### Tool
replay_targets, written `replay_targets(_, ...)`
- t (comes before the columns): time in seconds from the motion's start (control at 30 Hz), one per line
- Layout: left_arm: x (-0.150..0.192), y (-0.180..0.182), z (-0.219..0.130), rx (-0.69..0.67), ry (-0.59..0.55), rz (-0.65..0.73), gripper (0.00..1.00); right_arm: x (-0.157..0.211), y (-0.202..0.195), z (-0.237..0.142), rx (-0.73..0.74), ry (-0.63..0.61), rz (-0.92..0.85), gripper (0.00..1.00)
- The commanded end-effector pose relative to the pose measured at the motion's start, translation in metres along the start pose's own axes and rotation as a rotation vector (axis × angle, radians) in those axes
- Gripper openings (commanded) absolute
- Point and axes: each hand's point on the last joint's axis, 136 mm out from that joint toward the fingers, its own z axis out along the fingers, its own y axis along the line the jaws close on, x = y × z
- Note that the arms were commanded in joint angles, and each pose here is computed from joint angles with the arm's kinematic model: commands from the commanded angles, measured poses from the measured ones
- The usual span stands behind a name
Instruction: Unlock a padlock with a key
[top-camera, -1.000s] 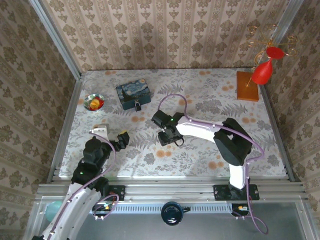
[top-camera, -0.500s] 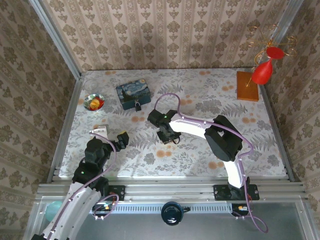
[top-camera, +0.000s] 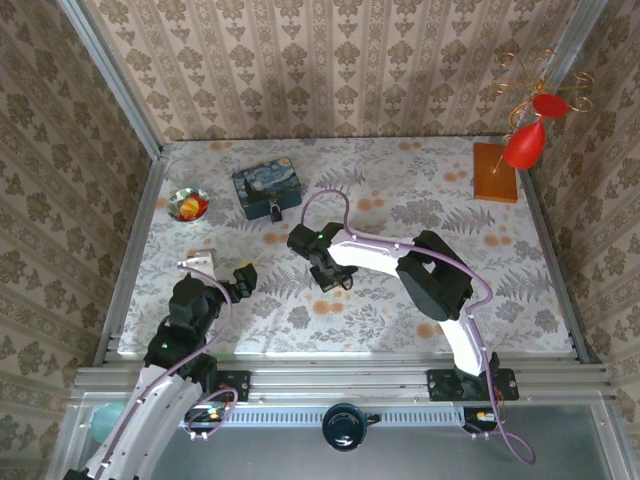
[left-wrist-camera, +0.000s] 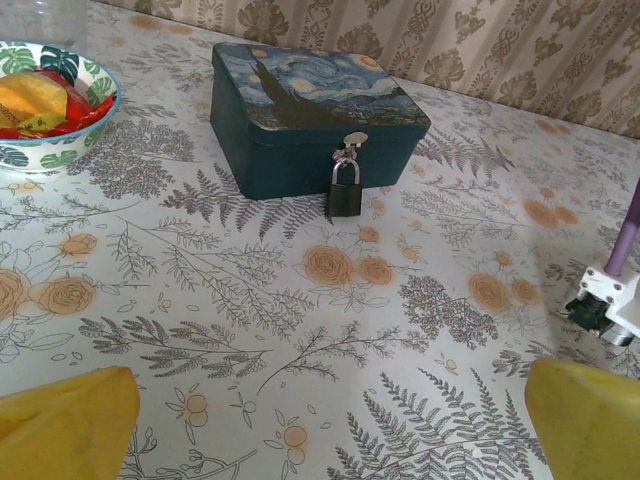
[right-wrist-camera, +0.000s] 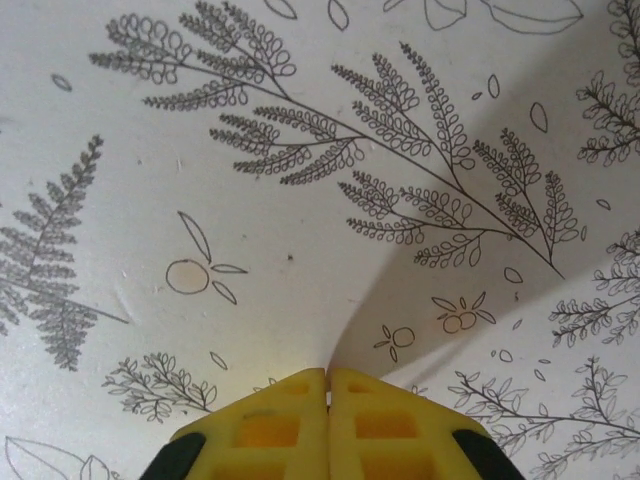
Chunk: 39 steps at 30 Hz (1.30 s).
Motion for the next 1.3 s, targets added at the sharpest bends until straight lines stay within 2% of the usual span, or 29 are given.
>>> replay_targets(0.0,-0.006,0.001,-0.002,-0.012,-0.022,0.013,1.0,0.0,-0.009,-0.019,0.063,-0.034,-0.018,0.01)
replay_targets(0.23,0.0,-0.012,0.012,0.044,0.031,0.033,1.0,-0.015,-0.024,-0.11,-0.082,-0.307,0.129,0.0)
replay_targets(0.47,-0.002,-0.073,0.018,0.308,0.09,0.164,0.95,-0.004,-0.032,-0.168,-0.318,-0.481,0.31,0.0)
replay_targets(0.6,0.0,-0.124,0.006,0.532,0.012,0.238,0.9,0.003,-0.035,-0.207,-0.47,-0.582,0.384,0.0)
replay_targets(0.7,0.001,-0.149,0.0,0.595,-0.032,0.312,0.89,0.009,-0.033,-0.23,-0.564,-0.637,0.393,0.0)
replay_targets(0.93,0.013,-0.216,-0.027,0.841,-0.084,0.516,0.87,0.029,-0.04,-0.26,-0.674,-0.715,0.407,0.0)
replay_targets(1.03,0.013,-0.236,-0.032,0.909,-0.111,0.523,0.9,0.037,-0.044,-0.267,-0.692,-0.742,0.416,0.0)
replay_targets(1.13,0.015,-0.252,-0.035,0.96,-0.135,0.551,0.84,0.043,-0.047,-0.268,-0.702,-0.759,0.427,0.0)
replay_targets(1.27,0.02,-0.27,-0.039,1.011,-0.153,0.572,0.8,0.048,-0.045,-0.271,-0.72,-0.758,0.423,0.0)
